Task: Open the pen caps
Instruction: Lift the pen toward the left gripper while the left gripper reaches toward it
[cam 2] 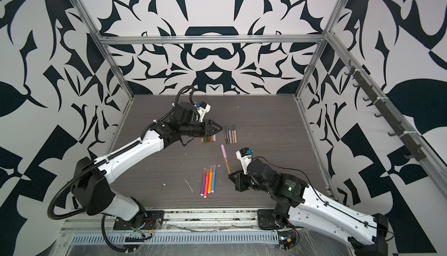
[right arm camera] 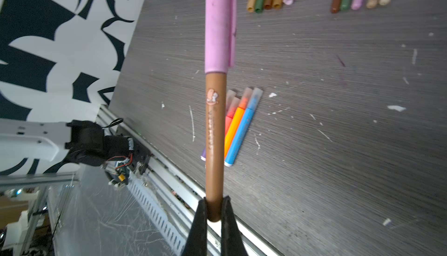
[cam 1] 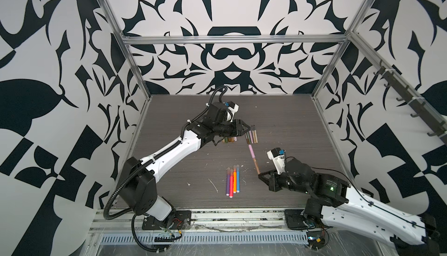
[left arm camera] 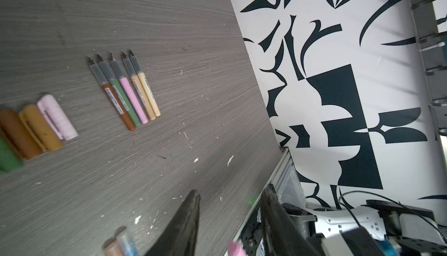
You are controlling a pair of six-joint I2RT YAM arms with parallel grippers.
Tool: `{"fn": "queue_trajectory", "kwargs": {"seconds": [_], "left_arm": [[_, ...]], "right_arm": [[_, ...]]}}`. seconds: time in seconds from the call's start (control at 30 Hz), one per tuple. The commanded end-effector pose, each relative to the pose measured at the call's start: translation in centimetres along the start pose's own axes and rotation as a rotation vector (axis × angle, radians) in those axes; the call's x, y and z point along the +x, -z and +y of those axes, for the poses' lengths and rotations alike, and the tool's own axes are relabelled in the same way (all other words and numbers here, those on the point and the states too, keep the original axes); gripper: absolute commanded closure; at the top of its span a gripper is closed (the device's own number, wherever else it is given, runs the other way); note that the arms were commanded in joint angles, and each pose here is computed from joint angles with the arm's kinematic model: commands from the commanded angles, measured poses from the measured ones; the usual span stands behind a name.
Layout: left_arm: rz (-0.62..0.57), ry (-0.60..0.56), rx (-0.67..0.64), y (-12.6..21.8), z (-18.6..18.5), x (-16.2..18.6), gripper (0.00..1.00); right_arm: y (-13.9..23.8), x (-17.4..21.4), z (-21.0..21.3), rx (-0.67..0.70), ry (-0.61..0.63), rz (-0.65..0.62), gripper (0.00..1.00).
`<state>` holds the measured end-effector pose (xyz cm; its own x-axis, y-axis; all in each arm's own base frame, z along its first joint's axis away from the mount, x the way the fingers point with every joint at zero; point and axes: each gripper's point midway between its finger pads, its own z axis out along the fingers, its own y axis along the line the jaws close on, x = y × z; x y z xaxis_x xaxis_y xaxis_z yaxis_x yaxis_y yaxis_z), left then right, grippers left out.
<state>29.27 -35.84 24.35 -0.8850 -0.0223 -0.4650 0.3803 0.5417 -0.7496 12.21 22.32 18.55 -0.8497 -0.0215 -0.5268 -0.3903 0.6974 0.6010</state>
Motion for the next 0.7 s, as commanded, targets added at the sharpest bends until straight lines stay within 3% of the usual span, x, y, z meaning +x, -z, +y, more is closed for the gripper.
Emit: {"fn": "queue_trajectory", "kwargs": {"seconds": [0.0,0.37,0.67], "left_arm": [[0.006,0.085,-0.001,-1.8,0.9,0.6,0.55],[0.044,0.162,0.012,-3.1,0.7,2.3,0.56],[0.050,0.184,0.076,-3.1,-1.4,2.8,0.56]], "right_arm": [[1.1,-1.1,2.4,-0.091,0.065,-0.020,1.00],[3.1,-3.0,1.2,0.008,0.065,-0.113,1.00],[2.6,-2.7,0.5,0.049,0.050,-0.090,1.00]]}}
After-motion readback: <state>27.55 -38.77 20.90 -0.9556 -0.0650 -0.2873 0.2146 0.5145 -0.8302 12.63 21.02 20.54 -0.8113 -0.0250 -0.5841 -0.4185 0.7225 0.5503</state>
